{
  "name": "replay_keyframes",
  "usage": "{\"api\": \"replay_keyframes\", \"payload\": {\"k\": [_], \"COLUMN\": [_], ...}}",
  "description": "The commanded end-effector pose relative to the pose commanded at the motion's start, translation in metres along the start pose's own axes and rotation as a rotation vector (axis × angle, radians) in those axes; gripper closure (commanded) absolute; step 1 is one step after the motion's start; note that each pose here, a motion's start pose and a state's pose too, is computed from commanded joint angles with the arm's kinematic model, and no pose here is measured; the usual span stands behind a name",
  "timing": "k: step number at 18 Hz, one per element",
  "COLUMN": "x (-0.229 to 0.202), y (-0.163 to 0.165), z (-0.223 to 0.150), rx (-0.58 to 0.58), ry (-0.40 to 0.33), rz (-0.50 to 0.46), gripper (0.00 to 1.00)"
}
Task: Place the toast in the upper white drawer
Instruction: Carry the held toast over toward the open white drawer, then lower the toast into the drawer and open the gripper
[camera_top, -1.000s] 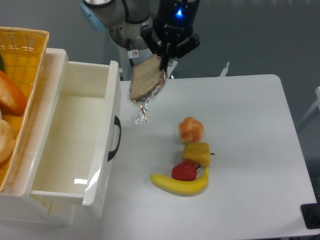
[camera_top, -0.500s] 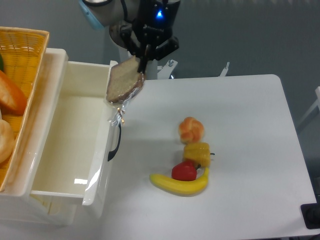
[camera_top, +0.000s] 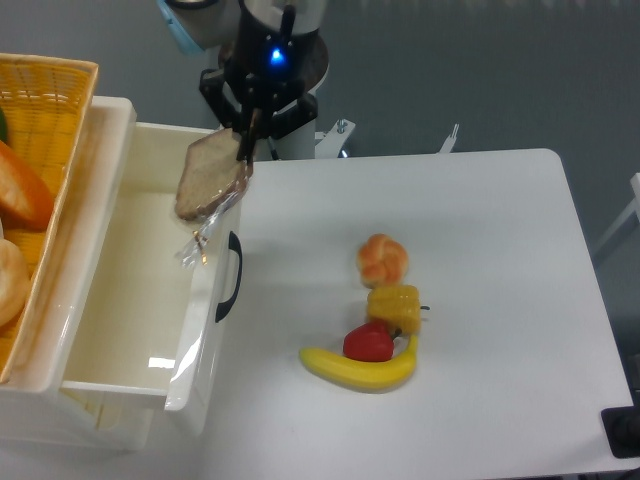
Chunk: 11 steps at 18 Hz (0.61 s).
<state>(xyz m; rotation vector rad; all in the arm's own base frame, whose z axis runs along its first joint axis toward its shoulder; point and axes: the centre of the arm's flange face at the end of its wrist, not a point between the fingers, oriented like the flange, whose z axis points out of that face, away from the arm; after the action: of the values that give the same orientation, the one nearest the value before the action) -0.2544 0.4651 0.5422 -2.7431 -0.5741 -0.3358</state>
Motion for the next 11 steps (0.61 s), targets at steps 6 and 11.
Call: {"api": "replay_keyframes", "payload": {"k": [6,11], "x": [0.011,0.01], "y": [-0.013,-0.014], "z": [0.024,0.025], "rx": [-0.013,-0.011], "ry": [0.007,0.004], "rz": [0.02,0.04], "gripper": [1.0,0.65]}}
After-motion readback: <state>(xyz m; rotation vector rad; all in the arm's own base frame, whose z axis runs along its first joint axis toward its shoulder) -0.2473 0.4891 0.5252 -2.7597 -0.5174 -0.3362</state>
